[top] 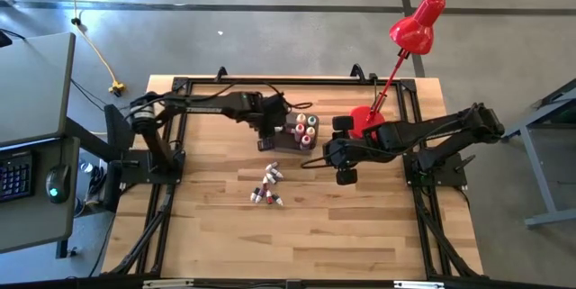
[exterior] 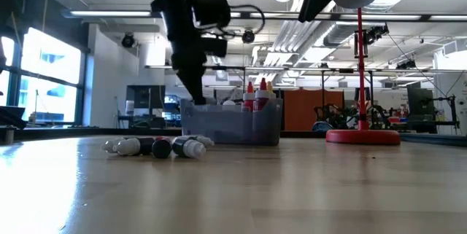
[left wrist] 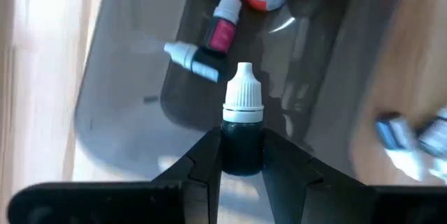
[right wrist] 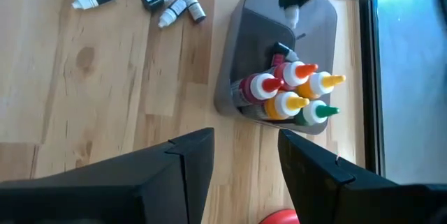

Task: Pick & Place food coloring
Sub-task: Put the small blue food coloring bottle into the black bin

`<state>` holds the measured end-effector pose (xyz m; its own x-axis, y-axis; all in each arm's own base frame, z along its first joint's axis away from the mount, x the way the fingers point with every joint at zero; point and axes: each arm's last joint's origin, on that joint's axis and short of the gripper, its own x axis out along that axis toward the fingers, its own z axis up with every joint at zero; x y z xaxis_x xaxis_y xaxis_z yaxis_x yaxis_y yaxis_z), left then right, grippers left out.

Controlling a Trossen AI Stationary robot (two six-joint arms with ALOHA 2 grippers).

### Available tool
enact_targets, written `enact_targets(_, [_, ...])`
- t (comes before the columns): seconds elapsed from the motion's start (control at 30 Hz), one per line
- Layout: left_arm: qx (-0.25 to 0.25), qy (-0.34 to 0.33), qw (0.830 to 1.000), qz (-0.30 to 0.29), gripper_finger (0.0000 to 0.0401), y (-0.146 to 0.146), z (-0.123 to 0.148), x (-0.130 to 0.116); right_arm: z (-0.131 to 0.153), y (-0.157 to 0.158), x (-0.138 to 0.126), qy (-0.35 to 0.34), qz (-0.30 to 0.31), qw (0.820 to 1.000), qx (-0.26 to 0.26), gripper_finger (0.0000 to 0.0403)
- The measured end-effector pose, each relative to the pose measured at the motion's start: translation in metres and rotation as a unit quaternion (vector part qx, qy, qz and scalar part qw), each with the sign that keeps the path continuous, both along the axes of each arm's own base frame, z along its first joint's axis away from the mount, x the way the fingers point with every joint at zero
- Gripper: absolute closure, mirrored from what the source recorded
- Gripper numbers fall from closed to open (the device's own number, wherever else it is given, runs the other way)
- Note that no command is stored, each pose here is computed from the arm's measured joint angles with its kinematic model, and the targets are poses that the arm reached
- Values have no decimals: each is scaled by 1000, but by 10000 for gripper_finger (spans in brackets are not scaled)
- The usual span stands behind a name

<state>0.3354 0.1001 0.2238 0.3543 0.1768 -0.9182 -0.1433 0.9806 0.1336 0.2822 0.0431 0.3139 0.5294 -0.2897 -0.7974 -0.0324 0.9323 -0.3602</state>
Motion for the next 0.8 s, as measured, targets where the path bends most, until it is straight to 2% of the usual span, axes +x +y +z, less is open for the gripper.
enact_targets(0.17, [17,8,999,-32,322,3,-21,14,0,-1,0,-2,-7,1000,-15,249])
enact_targets(0.37, [12,42,998,-34,322,5,-41,18,0,-1,0,-1,-8,1000,-17,249])
enact_targets(0.7, [17,52,998,-19,321,6,-50,20,0,-1,0,0,-4,1000,-19,249])
enact_targets(0.8, [17,51,998,-19,308,6,-50,20,0,-1,0,0,-4,1000,-19,249])
